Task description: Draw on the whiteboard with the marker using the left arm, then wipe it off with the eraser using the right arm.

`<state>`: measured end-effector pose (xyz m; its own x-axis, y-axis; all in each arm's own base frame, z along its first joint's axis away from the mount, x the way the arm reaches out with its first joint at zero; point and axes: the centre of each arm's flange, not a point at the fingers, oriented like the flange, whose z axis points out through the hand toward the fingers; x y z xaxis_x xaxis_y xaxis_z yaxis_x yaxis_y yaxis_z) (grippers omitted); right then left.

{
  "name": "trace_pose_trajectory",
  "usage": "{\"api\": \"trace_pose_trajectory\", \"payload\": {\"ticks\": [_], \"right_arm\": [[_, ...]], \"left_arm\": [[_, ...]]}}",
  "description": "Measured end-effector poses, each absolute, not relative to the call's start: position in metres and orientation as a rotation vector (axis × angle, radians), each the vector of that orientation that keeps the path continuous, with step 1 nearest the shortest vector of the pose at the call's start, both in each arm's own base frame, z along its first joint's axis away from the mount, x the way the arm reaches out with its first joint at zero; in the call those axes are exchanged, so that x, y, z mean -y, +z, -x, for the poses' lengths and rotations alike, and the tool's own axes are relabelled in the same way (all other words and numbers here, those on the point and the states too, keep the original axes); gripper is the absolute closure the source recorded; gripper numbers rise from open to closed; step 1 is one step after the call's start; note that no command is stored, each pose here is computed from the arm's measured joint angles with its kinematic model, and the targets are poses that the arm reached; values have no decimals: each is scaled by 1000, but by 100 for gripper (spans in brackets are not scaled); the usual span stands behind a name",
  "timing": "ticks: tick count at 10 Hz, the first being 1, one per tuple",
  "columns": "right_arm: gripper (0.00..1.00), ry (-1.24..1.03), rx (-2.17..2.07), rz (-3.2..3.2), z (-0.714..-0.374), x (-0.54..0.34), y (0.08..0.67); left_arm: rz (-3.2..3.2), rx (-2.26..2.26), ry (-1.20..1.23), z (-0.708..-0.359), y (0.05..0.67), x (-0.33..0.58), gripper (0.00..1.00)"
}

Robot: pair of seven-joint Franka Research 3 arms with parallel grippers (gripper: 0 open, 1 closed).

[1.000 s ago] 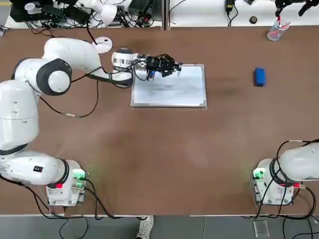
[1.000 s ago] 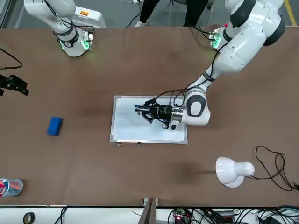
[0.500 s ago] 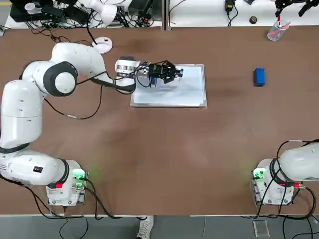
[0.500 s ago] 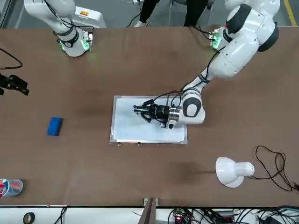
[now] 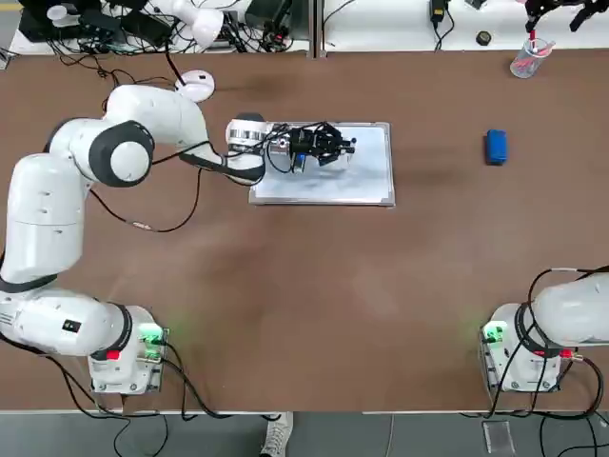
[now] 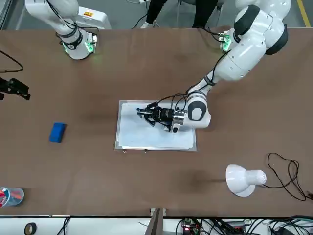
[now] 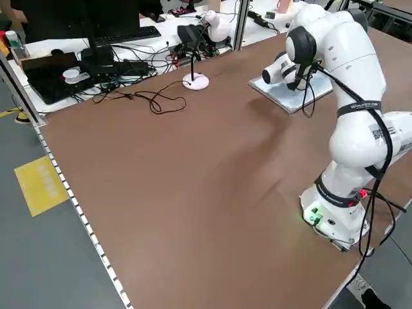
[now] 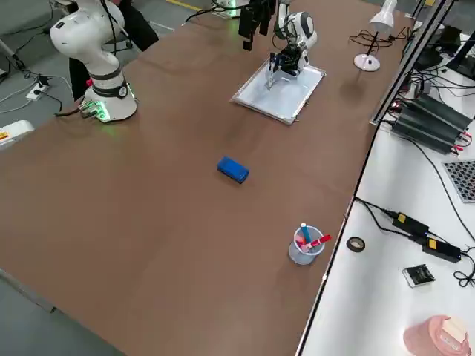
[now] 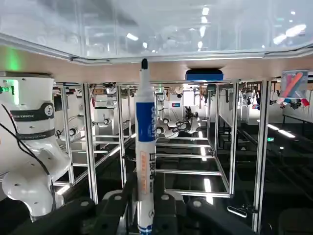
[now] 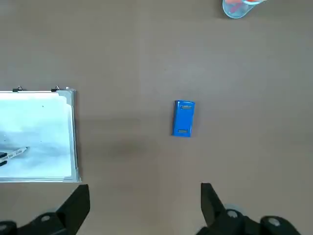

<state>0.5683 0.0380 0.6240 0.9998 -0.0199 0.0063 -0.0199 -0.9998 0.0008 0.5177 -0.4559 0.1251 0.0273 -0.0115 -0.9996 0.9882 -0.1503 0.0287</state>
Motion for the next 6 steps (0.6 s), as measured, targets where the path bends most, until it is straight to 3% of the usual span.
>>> {"api": "trace_pose_trajectory", "payload": {"ticks": [6], "right_arm": [[0, 10, 32, -3141, -568, -38, 624]], "left_arm": [[-1357, -1094, -1277, -512, 115, 459, 83]]}}
